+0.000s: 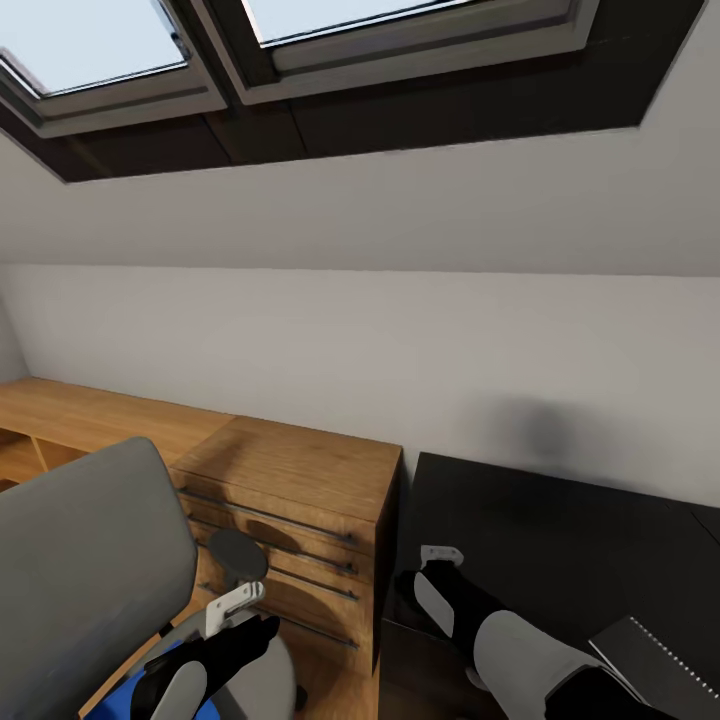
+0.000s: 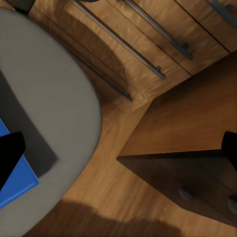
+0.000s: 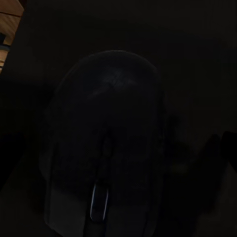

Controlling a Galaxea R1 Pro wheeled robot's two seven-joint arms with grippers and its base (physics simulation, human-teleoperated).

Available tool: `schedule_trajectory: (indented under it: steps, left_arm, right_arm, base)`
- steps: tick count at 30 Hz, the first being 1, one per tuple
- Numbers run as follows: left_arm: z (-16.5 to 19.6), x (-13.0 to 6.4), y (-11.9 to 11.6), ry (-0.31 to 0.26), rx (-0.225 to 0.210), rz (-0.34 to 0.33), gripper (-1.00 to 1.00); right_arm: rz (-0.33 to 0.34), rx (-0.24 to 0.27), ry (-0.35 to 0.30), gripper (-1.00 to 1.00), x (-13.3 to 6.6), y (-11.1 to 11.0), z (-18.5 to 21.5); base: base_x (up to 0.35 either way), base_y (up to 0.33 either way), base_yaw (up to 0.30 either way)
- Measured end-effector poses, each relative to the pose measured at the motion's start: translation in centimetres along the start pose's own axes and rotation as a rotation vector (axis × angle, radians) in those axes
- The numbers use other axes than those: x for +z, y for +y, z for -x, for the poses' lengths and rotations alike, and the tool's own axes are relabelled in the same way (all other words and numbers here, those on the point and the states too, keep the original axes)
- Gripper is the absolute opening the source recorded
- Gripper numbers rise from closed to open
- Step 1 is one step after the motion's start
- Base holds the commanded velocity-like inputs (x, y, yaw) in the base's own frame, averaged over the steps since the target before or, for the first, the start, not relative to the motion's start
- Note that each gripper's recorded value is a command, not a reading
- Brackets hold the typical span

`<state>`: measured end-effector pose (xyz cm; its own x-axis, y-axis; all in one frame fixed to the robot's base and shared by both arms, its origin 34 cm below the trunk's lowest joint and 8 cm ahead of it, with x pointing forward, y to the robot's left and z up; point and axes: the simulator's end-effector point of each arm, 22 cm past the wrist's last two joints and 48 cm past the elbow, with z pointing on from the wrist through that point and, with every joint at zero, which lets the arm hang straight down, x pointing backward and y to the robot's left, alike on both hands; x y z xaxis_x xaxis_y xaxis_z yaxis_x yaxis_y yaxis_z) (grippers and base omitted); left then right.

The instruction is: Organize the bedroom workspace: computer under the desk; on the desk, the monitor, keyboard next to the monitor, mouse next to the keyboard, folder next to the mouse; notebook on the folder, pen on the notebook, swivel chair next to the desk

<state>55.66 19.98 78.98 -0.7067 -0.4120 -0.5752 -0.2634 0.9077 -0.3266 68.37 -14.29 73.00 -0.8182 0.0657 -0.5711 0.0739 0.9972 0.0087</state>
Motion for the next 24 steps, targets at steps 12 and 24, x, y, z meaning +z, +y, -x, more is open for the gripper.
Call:
schedule_trajectory:
  steps: [12, 24]
  left_arm:
    - [-0.03, 0.01, -0.01, 0.001, -0.001, -0.001, 1.00]
    - [-0.06, 0.02, -0.01, 0.002, -0.001, -0.001, 1.00]
  right_arm:
    - [0.000, 0.000, -0.002, -1.00, 0.00, 0.06, 0.00]
    - [0.000, 0.001, -0.001, -1.00, 0.01, -0.02, 0.01]
  base:
    - [0.000, 0.000, 0.000]
    - [0.000, 0.000, 0.000]
